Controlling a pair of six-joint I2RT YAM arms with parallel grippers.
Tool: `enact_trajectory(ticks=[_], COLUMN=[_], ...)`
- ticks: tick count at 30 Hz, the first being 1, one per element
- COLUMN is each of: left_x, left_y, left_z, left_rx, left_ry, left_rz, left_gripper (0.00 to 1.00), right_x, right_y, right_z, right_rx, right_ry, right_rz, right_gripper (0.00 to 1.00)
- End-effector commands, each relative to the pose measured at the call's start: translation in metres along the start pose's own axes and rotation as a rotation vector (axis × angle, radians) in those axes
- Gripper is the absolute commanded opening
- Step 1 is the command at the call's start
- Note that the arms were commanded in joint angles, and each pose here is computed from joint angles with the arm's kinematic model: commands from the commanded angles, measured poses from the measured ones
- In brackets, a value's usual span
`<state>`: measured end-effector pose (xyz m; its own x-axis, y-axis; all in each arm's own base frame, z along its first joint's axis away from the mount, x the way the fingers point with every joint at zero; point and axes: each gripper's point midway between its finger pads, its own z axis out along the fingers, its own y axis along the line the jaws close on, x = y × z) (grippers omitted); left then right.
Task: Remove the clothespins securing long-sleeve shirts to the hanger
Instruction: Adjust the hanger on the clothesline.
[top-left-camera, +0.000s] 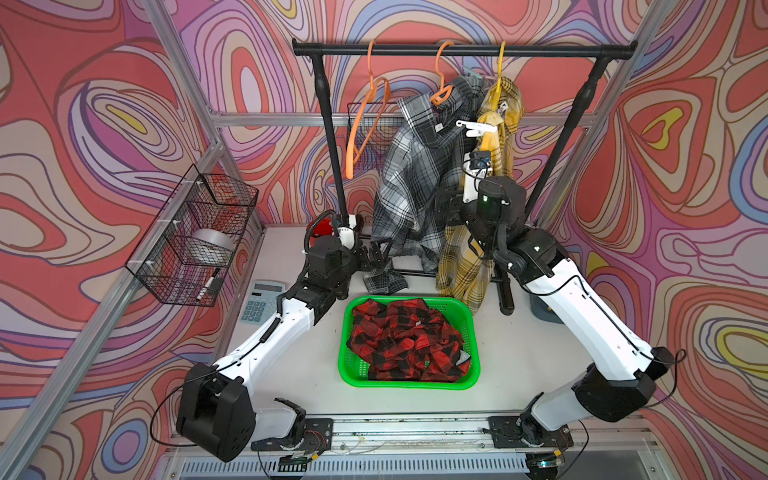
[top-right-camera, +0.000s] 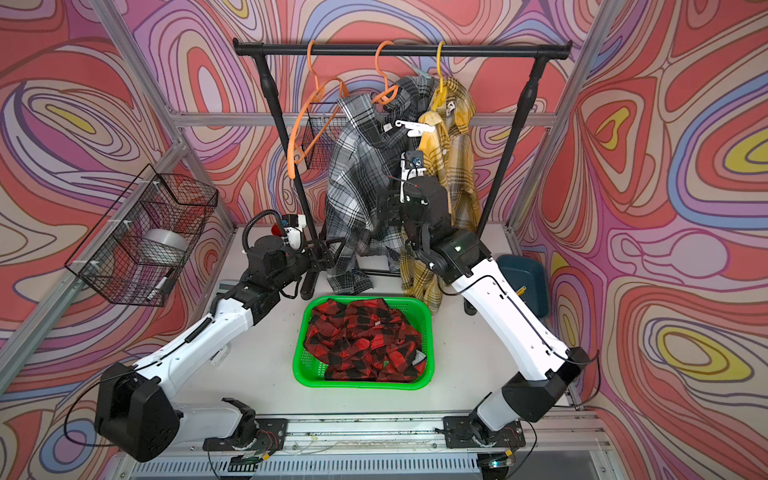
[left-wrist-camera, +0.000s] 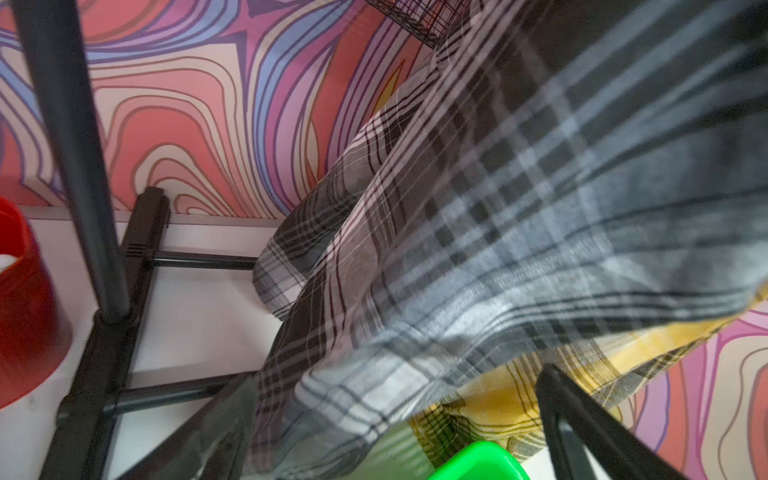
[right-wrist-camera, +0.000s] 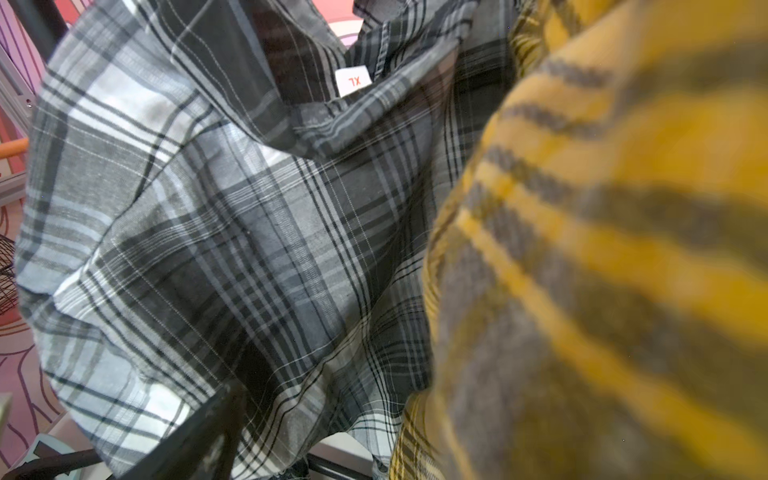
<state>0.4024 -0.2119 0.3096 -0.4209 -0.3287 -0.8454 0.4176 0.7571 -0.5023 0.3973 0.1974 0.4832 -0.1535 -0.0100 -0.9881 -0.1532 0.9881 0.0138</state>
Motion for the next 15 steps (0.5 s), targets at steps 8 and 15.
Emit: enact_trajectory(ticks=[8,15], left_x=[-0.015,0.006], left_y=[-0.045,-0.081], left_z=[0.039,0.057], left_rx=[0.225,0.288], left_ry=[0.001,0.061], left_rz=[-0.035,0.029], left_gripper=[0.96,0.97], right_x=[-0.03,-0.058], right_y=[-0.002,0.007], right_z=[-0.025,-0.032], right_rx=[-0.062,-0.122], right_ry=[-0.061,-0.115], right_rz=[0.052,0.077], right_gripper=[0.93,0.93])
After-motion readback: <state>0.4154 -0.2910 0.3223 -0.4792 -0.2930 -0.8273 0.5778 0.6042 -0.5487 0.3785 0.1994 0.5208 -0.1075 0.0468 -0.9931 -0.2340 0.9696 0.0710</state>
